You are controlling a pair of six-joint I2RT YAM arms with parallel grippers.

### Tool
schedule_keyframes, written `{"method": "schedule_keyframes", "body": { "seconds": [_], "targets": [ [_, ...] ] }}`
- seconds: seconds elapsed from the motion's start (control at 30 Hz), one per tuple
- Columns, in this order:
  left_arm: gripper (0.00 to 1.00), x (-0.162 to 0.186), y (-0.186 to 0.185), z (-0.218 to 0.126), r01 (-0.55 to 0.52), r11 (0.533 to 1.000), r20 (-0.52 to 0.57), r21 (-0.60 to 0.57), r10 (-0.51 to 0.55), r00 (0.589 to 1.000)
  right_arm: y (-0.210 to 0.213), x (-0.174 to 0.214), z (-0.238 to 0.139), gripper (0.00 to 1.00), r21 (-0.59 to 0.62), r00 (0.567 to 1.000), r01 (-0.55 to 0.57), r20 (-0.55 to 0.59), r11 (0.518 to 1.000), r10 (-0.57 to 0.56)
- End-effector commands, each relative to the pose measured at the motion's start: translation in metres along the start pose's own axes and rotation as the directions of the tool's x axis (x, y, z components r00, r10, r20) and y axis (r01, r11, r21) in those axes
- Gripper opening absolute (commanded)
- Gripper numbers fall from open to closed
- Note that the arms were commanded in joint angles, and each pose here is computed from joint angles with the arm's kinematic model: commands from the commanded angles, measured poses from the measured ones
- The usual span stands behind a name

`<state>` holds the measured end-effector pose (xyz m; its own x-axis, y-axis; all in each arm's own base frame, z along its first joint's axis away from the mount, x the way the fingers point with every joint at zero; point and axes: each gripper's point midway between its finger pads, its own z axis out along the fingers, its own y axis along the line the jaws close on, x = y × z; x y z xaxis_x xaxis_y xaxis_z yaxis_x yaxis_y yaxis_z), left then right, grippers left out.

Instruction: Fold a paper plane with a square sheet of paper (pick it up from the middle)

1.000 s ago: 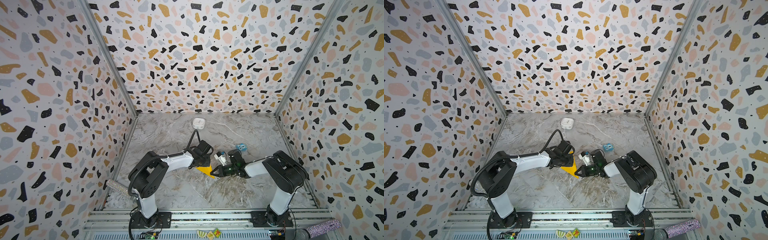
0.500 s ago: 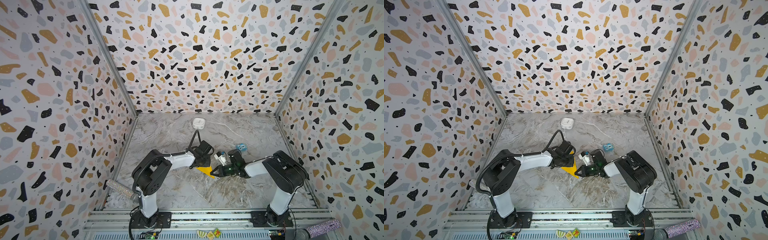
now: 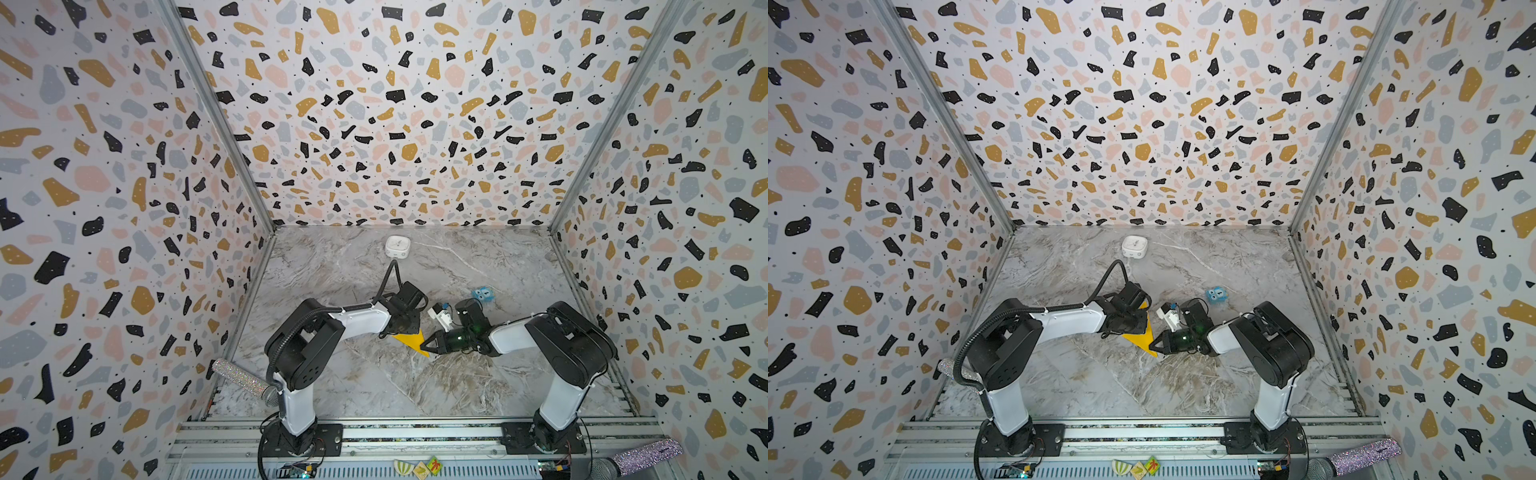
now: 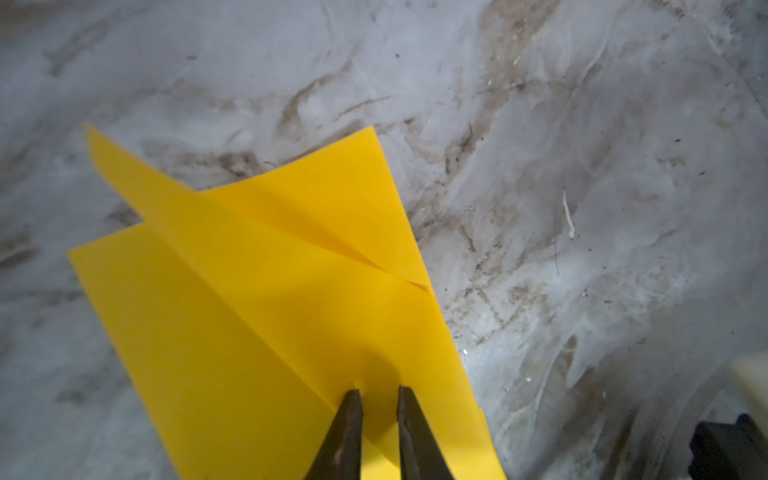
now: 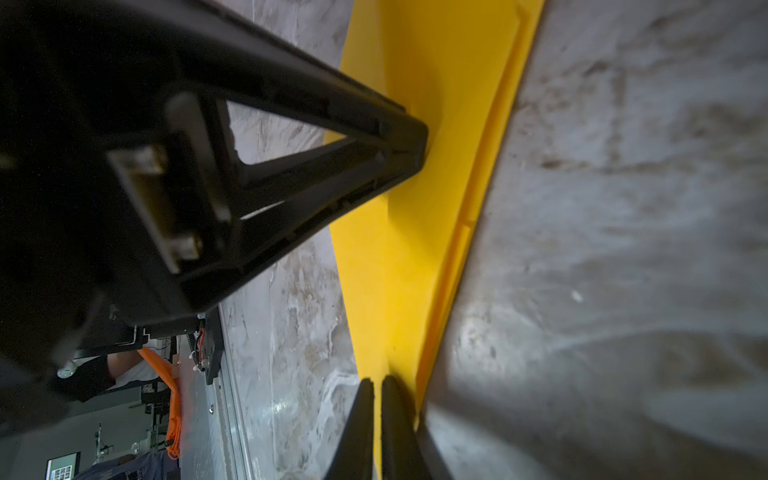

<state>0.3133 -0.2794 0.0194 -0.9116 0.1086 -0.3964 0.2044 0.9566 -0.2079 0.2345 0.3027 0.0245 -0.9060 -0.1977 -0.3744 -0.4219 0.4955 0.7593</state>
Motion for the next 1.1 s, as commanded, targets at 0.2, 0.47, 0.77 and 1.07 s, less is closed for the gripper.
{"method": "schedule_keyframes", "body": {
  "seconds": [0.2, 0.47, 0.77, 1.07],
  "targets": [
    [0.18, 0.024, 0.021, 0.015, 0.005, 0.998, -0.074, -0.059, -0.009, 0.997, 0.012, -0.033, -0.012, 0.11, 0.059, 0.99, 0.085, 0.105, 0.995, -0.09],
    [0.18, 0.028, 0.022, 0.017, 0.0, 0.998, -0.087, -0.06, -0.005, 0.996, 0.003, -0.035, 0.005, 0.08, 0.067, 0.996, 0.045, 0.07, 0.997, -0.049],
    [0.17, 0.038, 0.031, 0.022, 0.007, 0.996, -0.108, -0.094, -0.017, 0.994, -0.011, 0.001, 0.003, 0.08, 0.094, 1.0, -0.012, -0.015, 0.995, 0.013],
    [0.17, 0.042, 0.036, 0.022, 0.01, 0.994, -0.111, -0.113, -0.023, 0.994, -0.013, 0.034, -0.006, 0.08, 0.098, 0.995, -0.04, -0.083, 0.994, 0.048]
  ]
}}
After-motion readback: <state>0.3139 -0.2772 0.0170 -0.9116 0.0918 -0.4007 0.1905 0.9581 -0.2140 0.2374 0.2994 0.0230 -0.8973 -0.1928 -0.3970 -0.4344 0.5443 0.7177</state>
